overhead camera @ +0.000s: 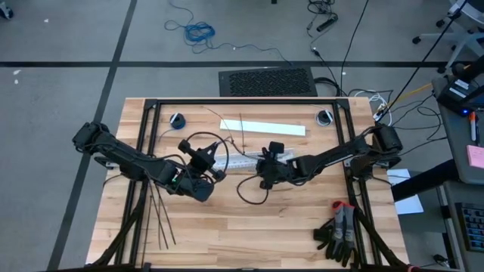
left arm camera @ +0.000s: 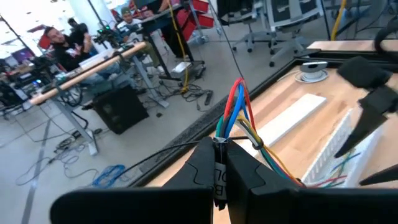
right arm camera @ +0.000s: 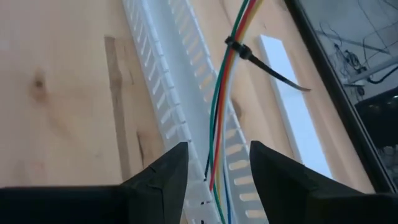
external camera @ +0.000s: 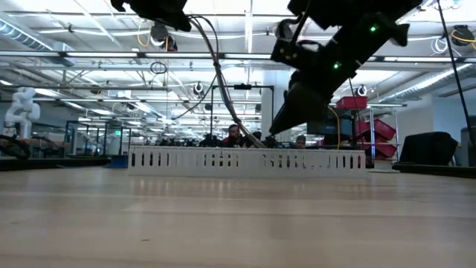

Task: Ziptie cables
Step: Put the colored ziptied cables into the white cable duct

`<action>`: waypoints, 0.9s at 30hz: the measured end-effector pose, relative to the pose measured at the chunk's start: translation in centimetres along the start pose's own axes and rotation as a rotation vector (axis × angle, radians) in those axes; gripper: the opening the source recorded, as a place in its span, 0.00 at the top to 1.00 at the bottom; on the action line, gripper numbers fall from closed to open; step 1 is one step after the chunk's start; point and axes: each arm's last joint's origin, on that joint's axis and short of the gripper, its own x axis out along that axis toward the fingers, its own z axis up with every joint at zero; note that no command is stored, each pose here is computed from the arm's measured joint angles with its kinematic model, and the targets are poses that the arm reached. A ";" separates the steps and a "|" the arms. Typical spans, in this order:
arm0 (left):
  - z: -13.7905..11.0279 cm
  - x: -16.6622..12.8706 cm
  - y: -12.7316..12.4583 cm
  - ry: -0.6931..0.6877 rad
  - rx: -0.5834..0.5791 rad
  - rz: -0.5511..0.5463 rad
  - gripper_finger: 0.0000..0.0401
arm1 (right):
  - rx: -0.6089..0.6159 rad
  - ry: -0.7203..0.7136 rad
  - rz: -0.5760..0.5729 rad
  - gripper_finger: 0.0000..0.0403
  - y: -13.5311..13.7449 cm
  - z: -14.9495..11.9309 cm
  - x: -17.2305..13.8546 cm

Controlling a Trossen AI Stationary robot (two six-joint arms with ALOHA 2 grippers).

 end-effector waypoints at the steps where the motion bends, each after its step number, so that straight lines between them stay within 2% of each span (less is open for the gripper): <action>1: 0.0 0.0 0.0 -0.003 0.000 0.008 0.97 | 0.012 -0.016 0.001 0.59 -0.1 -0.1 -0.1; 5: 0.3 0.1 0.0 -0.020 -0.005 0.027 0.97 | 0.075 -0.089 0.004 0.59 -0.5 -0.6 0.4; 9: 1.0 0.3 -0.2 -0.040 -0.009 0.025 0.97 | 0.168 -0.186 0.096 0.59 -1.1 -0.5 2.1; 17: 2.3 0.3 -0.6 -0.080 -0.004 -0.015 0.97 | 0.214 -0.227 0.091 0.59 -2.7 -0.6 4.6; 21: 2.5 0.3 -0.7 -0.085 -0.007 -0.019 0.97 | 0.230 -0.259 0.128 0.60 -3.4 -0.4 5.0; 24: 2.6 0.5 -0.6 -0.085 -0.012 -0.015 0.97 | 0.235 -0.259 0.154 0.65 -3.9 -0.5 5.3; 27: 2.6 0.5 -0.6 -0.086 -0.018 -0.014 0.97 | 0.230 -0.255 0.191 0.79 -4.1 -0.6 5.5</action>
